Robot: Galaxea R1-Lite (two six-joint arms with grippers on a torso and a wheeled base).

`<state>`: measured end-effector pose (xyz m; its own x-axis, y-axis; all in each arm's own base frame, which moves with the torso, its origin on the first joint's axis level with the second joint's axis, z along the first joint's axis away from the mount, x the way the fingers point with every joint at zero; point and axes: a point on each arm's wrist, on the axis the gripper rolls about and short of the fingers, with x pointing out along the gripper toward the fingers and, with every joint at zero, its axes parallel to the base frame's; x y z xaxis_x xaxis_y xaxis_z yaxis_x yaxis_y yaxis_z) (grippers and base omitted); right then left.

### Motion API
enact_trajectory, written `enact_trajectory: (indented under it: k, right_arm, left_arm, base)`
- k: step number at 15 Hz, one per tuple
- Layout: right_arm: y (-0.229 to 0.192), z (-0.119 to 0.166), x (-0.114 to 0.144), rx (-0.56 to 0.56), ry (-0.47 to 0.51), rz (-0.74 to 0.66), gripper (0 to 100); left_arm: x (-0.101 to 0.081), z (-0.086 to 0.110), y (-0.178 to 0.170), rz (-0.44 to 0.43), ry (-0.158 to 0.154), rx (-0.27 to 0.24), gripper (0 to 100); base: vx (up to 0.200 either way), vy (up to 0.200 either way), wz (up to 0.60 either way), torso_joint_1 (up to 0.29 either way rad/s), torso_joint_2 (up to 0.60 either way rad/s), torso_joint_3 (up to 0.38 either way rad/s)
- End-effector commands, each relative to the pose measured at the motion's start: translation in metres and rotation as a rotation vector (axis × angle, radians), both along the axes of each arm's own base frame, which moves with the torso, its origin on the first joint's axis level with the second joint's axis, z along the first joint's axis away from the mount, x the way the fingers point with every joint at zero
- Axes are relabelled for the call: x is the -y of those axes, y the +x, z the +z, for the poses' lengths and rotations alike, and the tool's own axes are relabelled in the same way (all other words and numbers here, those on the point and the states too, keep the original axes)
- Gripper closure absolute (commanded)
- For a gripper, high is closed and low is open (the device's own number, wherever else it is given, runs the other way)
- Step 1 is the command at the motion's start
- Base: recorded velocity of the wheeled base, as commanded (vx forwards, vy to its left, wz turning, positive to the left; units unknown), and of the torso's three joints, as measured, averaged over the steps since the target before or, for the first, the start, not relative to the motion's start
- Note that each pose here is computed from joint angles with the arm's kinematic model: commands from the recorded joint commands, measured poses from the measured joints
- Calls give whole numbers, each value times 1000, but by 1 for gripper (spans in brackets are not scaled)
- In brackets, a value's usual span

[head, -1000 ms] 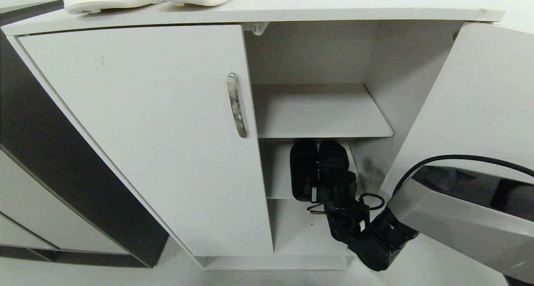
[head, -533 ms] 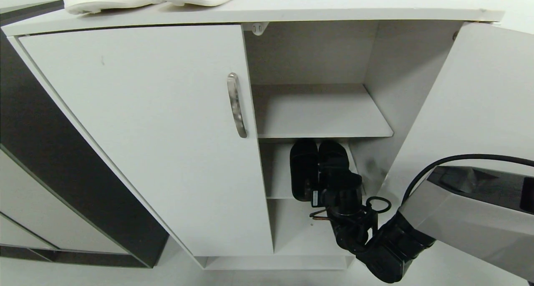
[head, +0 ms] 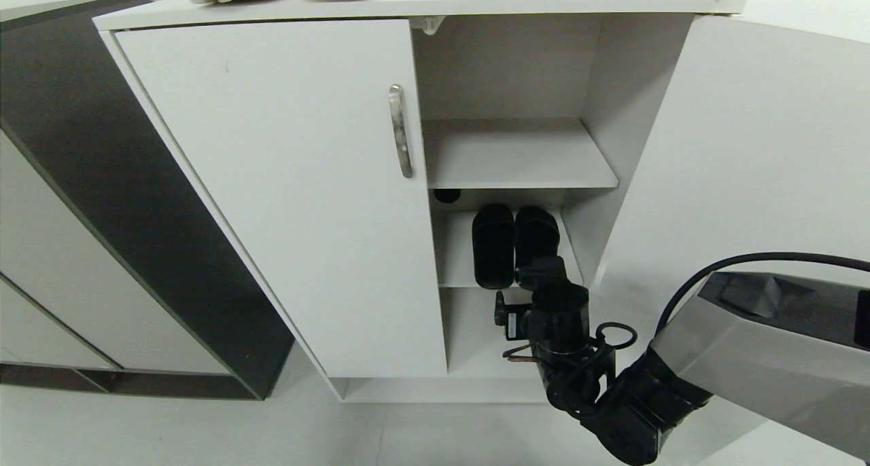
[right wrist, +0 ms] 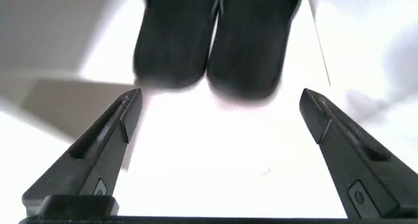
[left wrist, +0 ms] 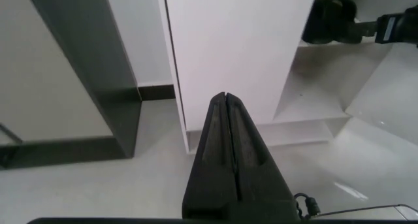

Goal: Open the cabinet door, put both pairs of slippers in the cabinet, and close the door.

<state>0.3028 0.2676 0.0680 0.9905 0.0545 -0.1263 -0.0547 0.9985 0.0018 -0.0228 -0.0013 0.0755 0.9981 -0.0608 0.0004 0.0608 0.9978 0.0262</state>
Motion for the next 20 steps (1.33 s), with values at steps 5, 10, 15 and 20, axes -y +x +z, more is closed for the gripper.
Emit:
enact_trajectory:
  k: [5,10,15,20]
  right_arm:
    - [-6,-1,0,-4,-4,7,0]
    - [-4,-1,1,14,-7,8,0]
    - [-5,-1,1,14,-7,8,0]
    - [-6,-3,3,8,-13,7,0]
  left_arm:
    - [0,0,0,15,-5,1,100]
    - [0,0,0,16,-6,-1,100]
    - [0,0,0,13,-3,-1,100]
    - [0,0,0,13,-3,-1,100]
  base:
    - [0,0,0,0,0,0]
    - [0,0,0,0,0,0]
    - [0,0,0,0,1,17]
    - [0,0,0,1,4,178]
